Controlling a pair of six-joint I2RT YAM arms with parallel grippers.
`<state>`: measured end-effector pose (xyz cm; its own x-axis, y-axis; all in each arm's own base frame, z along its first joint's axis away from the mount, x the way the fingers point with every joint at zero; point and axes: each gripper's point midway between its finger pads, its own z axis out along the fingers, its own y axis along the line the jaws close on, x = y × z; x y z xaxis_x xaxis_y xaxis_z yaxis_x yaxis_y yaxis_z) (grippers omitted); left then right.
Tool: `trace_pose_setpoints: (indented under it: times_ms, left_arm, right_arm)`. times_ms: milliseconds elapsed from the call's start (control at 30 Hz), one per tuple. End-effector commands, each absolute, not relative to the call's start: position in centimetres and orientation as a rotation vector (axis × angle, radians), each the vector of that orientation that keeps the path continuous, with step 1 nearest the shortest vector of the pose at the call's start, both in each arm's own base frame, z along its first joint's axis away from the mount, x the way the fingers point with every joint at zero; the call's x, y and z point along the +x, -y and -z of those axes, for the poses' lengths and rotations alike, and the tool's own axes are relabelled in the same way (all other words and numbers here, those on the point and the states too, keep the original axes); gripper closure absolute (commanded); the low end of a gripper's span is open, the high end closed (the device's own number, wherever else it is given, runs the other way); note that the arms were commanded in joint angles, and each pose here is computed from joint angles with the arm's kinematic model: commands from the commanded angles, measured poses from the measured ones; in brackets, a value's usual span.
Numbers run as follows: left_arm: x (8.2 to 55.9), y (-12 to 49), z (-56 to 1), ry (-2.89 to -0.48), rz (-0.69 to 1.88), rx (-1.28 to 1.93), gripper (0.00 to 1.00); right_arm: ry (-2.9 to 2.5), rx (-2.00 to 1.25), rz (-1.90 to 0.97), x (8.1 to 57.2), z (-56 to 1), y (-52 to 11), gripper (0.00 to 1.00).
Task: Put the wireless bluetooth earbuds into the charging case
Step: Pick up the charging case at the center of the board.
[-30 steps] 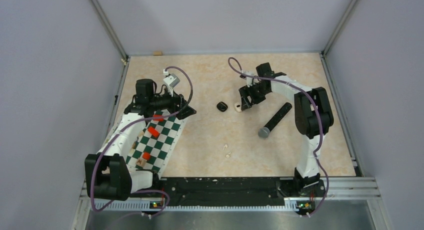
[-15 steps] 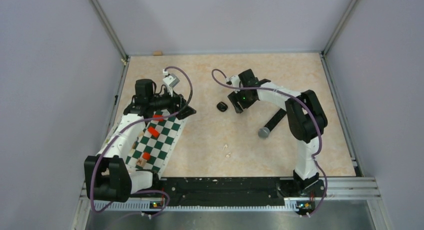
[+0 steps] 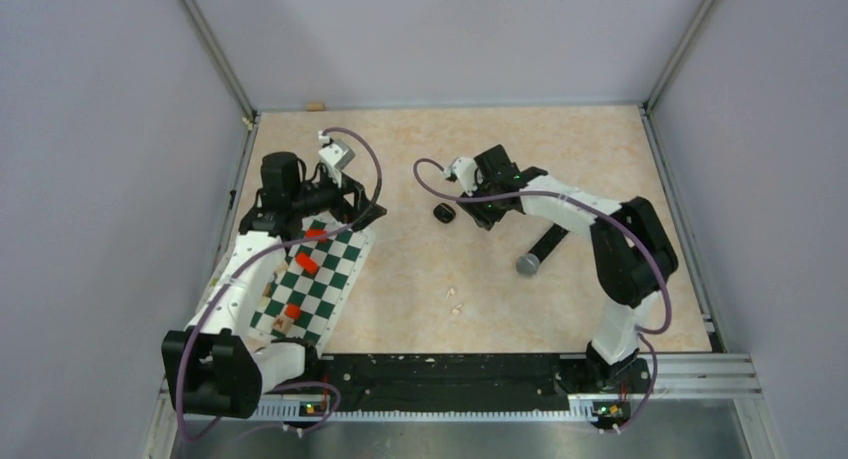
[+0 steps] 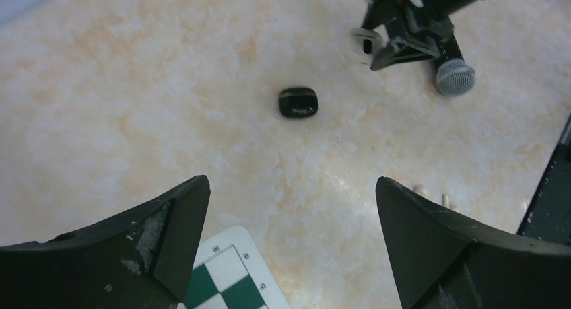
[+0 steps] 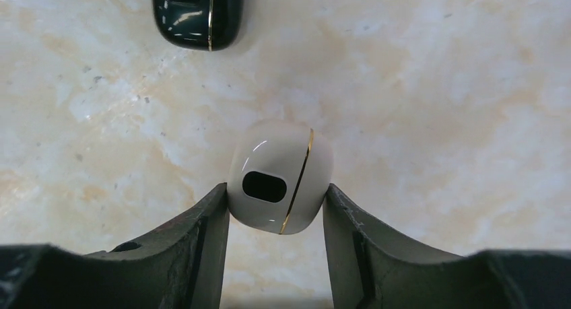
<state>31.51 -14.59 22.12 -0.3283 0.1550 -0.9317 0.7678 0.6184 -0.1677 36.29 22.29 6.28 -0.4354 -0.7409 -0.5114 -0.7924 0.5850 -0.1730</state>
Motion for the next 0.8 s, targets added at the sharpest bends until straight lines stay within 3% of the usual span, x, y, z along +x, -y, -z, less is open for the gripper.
trace_pose_setpoints:
  times_ms: [0, 133, 267, 500, 767]
  left_arm:
    - [34.0, 14.3, -31.2, -1.646, 0.565, 0.855, 0.01]
    - [33.9, 17.1, -37.4, -1.551, 0.639, 0.914, 0.01]
    - [32.8, 22.1, -38.1, -1.505, 0.734, 0.96, 0.01]
    - [30.7, 28.9, -33.3, -1.609, 1.134, 0.863, 0.01]
    - [30.5, 31.2, -33.3, -1.633, 1.27, 0.786, 0.01]
  right_arm:
    - [-1.837, -1.223, -0.141, 36.5, -19.1, -23.4, 0.55]
    - [-1.534, -1.161, -0.188, 34.0, -27.5, -23.5, 0.55]
    - [-1.351, -1.114, -0.198, 31.4, -31.6, -22.9, 0.56]
    - [-1.199, -1.091, -0.199, 28.8, -32.2, -22.0, 0.56]
    - [-1.209, -1.158, -0.243, 27.8, -29.9, -22.8, 0.56]
